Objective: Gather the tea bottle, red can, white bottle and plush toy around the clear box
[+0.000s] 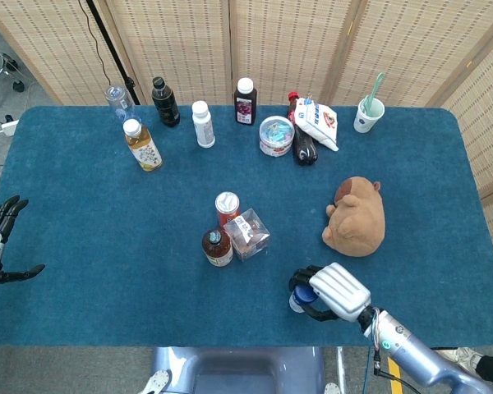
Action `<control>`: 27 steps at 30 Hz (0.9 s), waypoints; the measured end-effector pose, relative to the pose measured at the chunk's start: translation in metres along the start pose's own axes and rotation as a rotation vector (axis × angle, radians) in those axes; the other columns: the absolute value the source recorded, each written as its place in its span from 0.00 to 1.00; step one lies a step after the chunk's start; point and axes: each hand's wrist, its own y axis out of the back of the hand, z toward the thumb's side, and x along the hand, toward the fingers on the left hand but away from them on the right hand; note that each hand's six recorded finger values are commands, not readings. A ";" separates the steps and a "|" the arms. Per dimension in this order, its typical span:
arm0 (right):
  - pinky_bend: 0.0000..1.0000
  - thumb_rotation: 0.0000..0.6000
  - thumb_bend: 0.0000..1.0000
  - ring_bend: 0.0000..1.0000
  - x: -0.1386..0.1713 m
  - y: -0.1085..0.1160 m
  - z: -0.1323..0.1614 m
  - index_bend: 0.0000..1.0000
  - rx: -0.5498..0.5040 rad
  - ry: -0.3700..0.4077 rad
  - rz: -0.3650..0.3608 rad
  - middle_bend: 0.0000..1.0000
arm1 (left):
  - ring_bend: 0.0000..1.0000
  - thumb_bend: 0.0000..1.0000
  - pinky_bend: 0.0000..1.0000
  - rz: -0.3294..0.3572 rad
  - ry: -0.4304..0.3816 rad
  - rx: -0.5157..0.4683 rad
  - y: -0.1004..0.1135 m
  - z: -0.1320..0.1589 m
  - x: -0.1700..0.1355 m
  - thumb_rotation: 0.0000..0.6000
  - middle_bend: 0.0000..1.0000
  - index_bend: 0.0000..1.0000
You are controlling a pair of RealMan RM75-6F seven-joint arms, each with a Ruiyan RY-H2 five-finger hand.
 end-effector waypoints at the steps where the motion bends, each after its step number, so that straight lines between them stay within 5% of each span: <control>1: 0.65 1.00 0.76 0.48 0.000 0.001 0.001 0.52 0.002 0.003 -0.003 0.47 | 0.00 0.11 0.00 0.000 0.000 -0.001 0.000 0.000 0.000 1.00 0.00 0.00; 27: 0.65 1.00 0.80 0.49 -0.068 0.035 0.028 0.53 0.079 -0.006 -0.050 0.48 | 0.00 0.11 0.00 0.002 -0.061 0.003 -0.001 0.007 -0.008 1.00 0.00 0.00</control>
